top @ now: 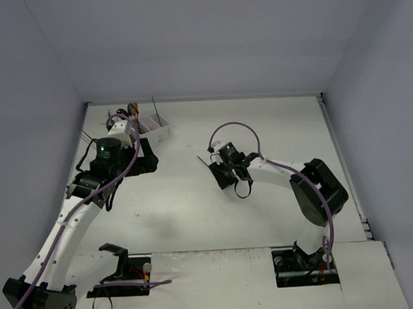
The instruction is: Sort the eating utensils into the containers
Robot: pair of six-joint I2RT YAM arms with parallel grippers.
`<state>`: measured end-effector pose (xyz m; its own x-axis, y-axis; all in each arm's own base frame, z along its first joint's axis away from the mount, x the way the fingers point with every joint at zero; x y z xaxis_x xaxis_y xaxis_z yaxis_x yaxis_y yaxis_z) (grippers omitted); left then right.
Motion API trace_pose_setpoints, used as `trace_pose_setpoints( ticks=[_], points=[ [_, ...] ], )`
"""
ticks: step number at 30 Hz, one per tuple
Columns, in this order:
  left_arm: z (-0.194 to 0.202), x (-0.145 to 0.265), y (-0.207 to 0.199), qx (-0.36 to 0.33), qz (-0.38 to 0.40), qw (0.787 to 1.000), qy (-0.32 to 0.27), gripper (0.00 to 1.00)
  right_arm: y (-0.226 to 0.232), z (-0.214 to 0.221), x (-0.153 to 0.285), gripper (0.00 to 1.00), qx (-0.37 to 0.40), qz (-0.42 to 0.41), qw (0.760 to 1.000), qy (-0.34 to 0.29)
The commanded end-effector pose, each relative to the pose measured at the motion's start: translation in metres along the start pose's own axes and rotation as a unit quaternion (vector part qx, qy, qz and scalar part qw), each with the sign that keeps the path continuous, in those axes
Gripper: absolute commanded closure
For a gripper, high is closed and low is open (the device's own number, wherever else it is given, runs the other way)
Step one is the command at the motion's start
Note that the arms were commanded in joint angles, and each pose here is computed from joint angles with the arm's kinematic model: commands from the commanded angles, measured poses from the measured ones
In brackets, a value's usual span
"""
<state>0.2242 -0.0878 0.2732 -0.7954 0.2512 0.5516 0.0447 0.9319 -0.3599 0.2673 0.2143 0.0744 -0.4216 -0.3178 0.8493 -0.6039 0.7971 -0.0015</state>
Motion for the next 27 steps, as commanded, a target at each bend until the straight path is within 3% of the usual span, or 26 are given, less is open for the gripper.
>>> trace_pose_setpoints(
  ticks=[1,9,16,27],
  points=[
    [-0.001,0.018,-0.007,0.0,0.046,0.999,-0.021,0.09,-0.001,-0.014,0.005,0.52,0.005,0.013,1.0,-0.015],
    [0.026,0.011,-0.003,0.011,0.06,0.998,0.023,0.09,0.002,-0.026,0.018,0.54,0.007,0.017,0.999,-0.041],
    [0.031,0.007,-0.002,0.011,0.063,0.997,0.034,0.09,-0.003,-0.023,0.008,0.63,0.008,0.032,0.999,-0.026],
    [0.042,-0.002,0.001,0.016,0.061,0.996,0.059,0.09,-0.003,-0.014,-0.003,0.68,0.012,0.032,0.999,-0.004]
  ],
)
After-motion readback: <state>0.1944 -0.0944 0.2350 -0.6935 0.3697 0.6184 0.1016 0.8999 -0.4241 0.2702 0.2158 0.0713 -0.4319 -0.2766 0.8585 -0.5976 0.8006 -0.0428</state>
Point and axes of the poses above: each gripper's point midway between its finger pads, its own x axis back along the fingers, its own y axis along the line the jaws close on, z = x × y, the point moved 7 cm from there along x, back along the fingers, and after that the axes turned 4 degrees about x, right-handed, at the moved point
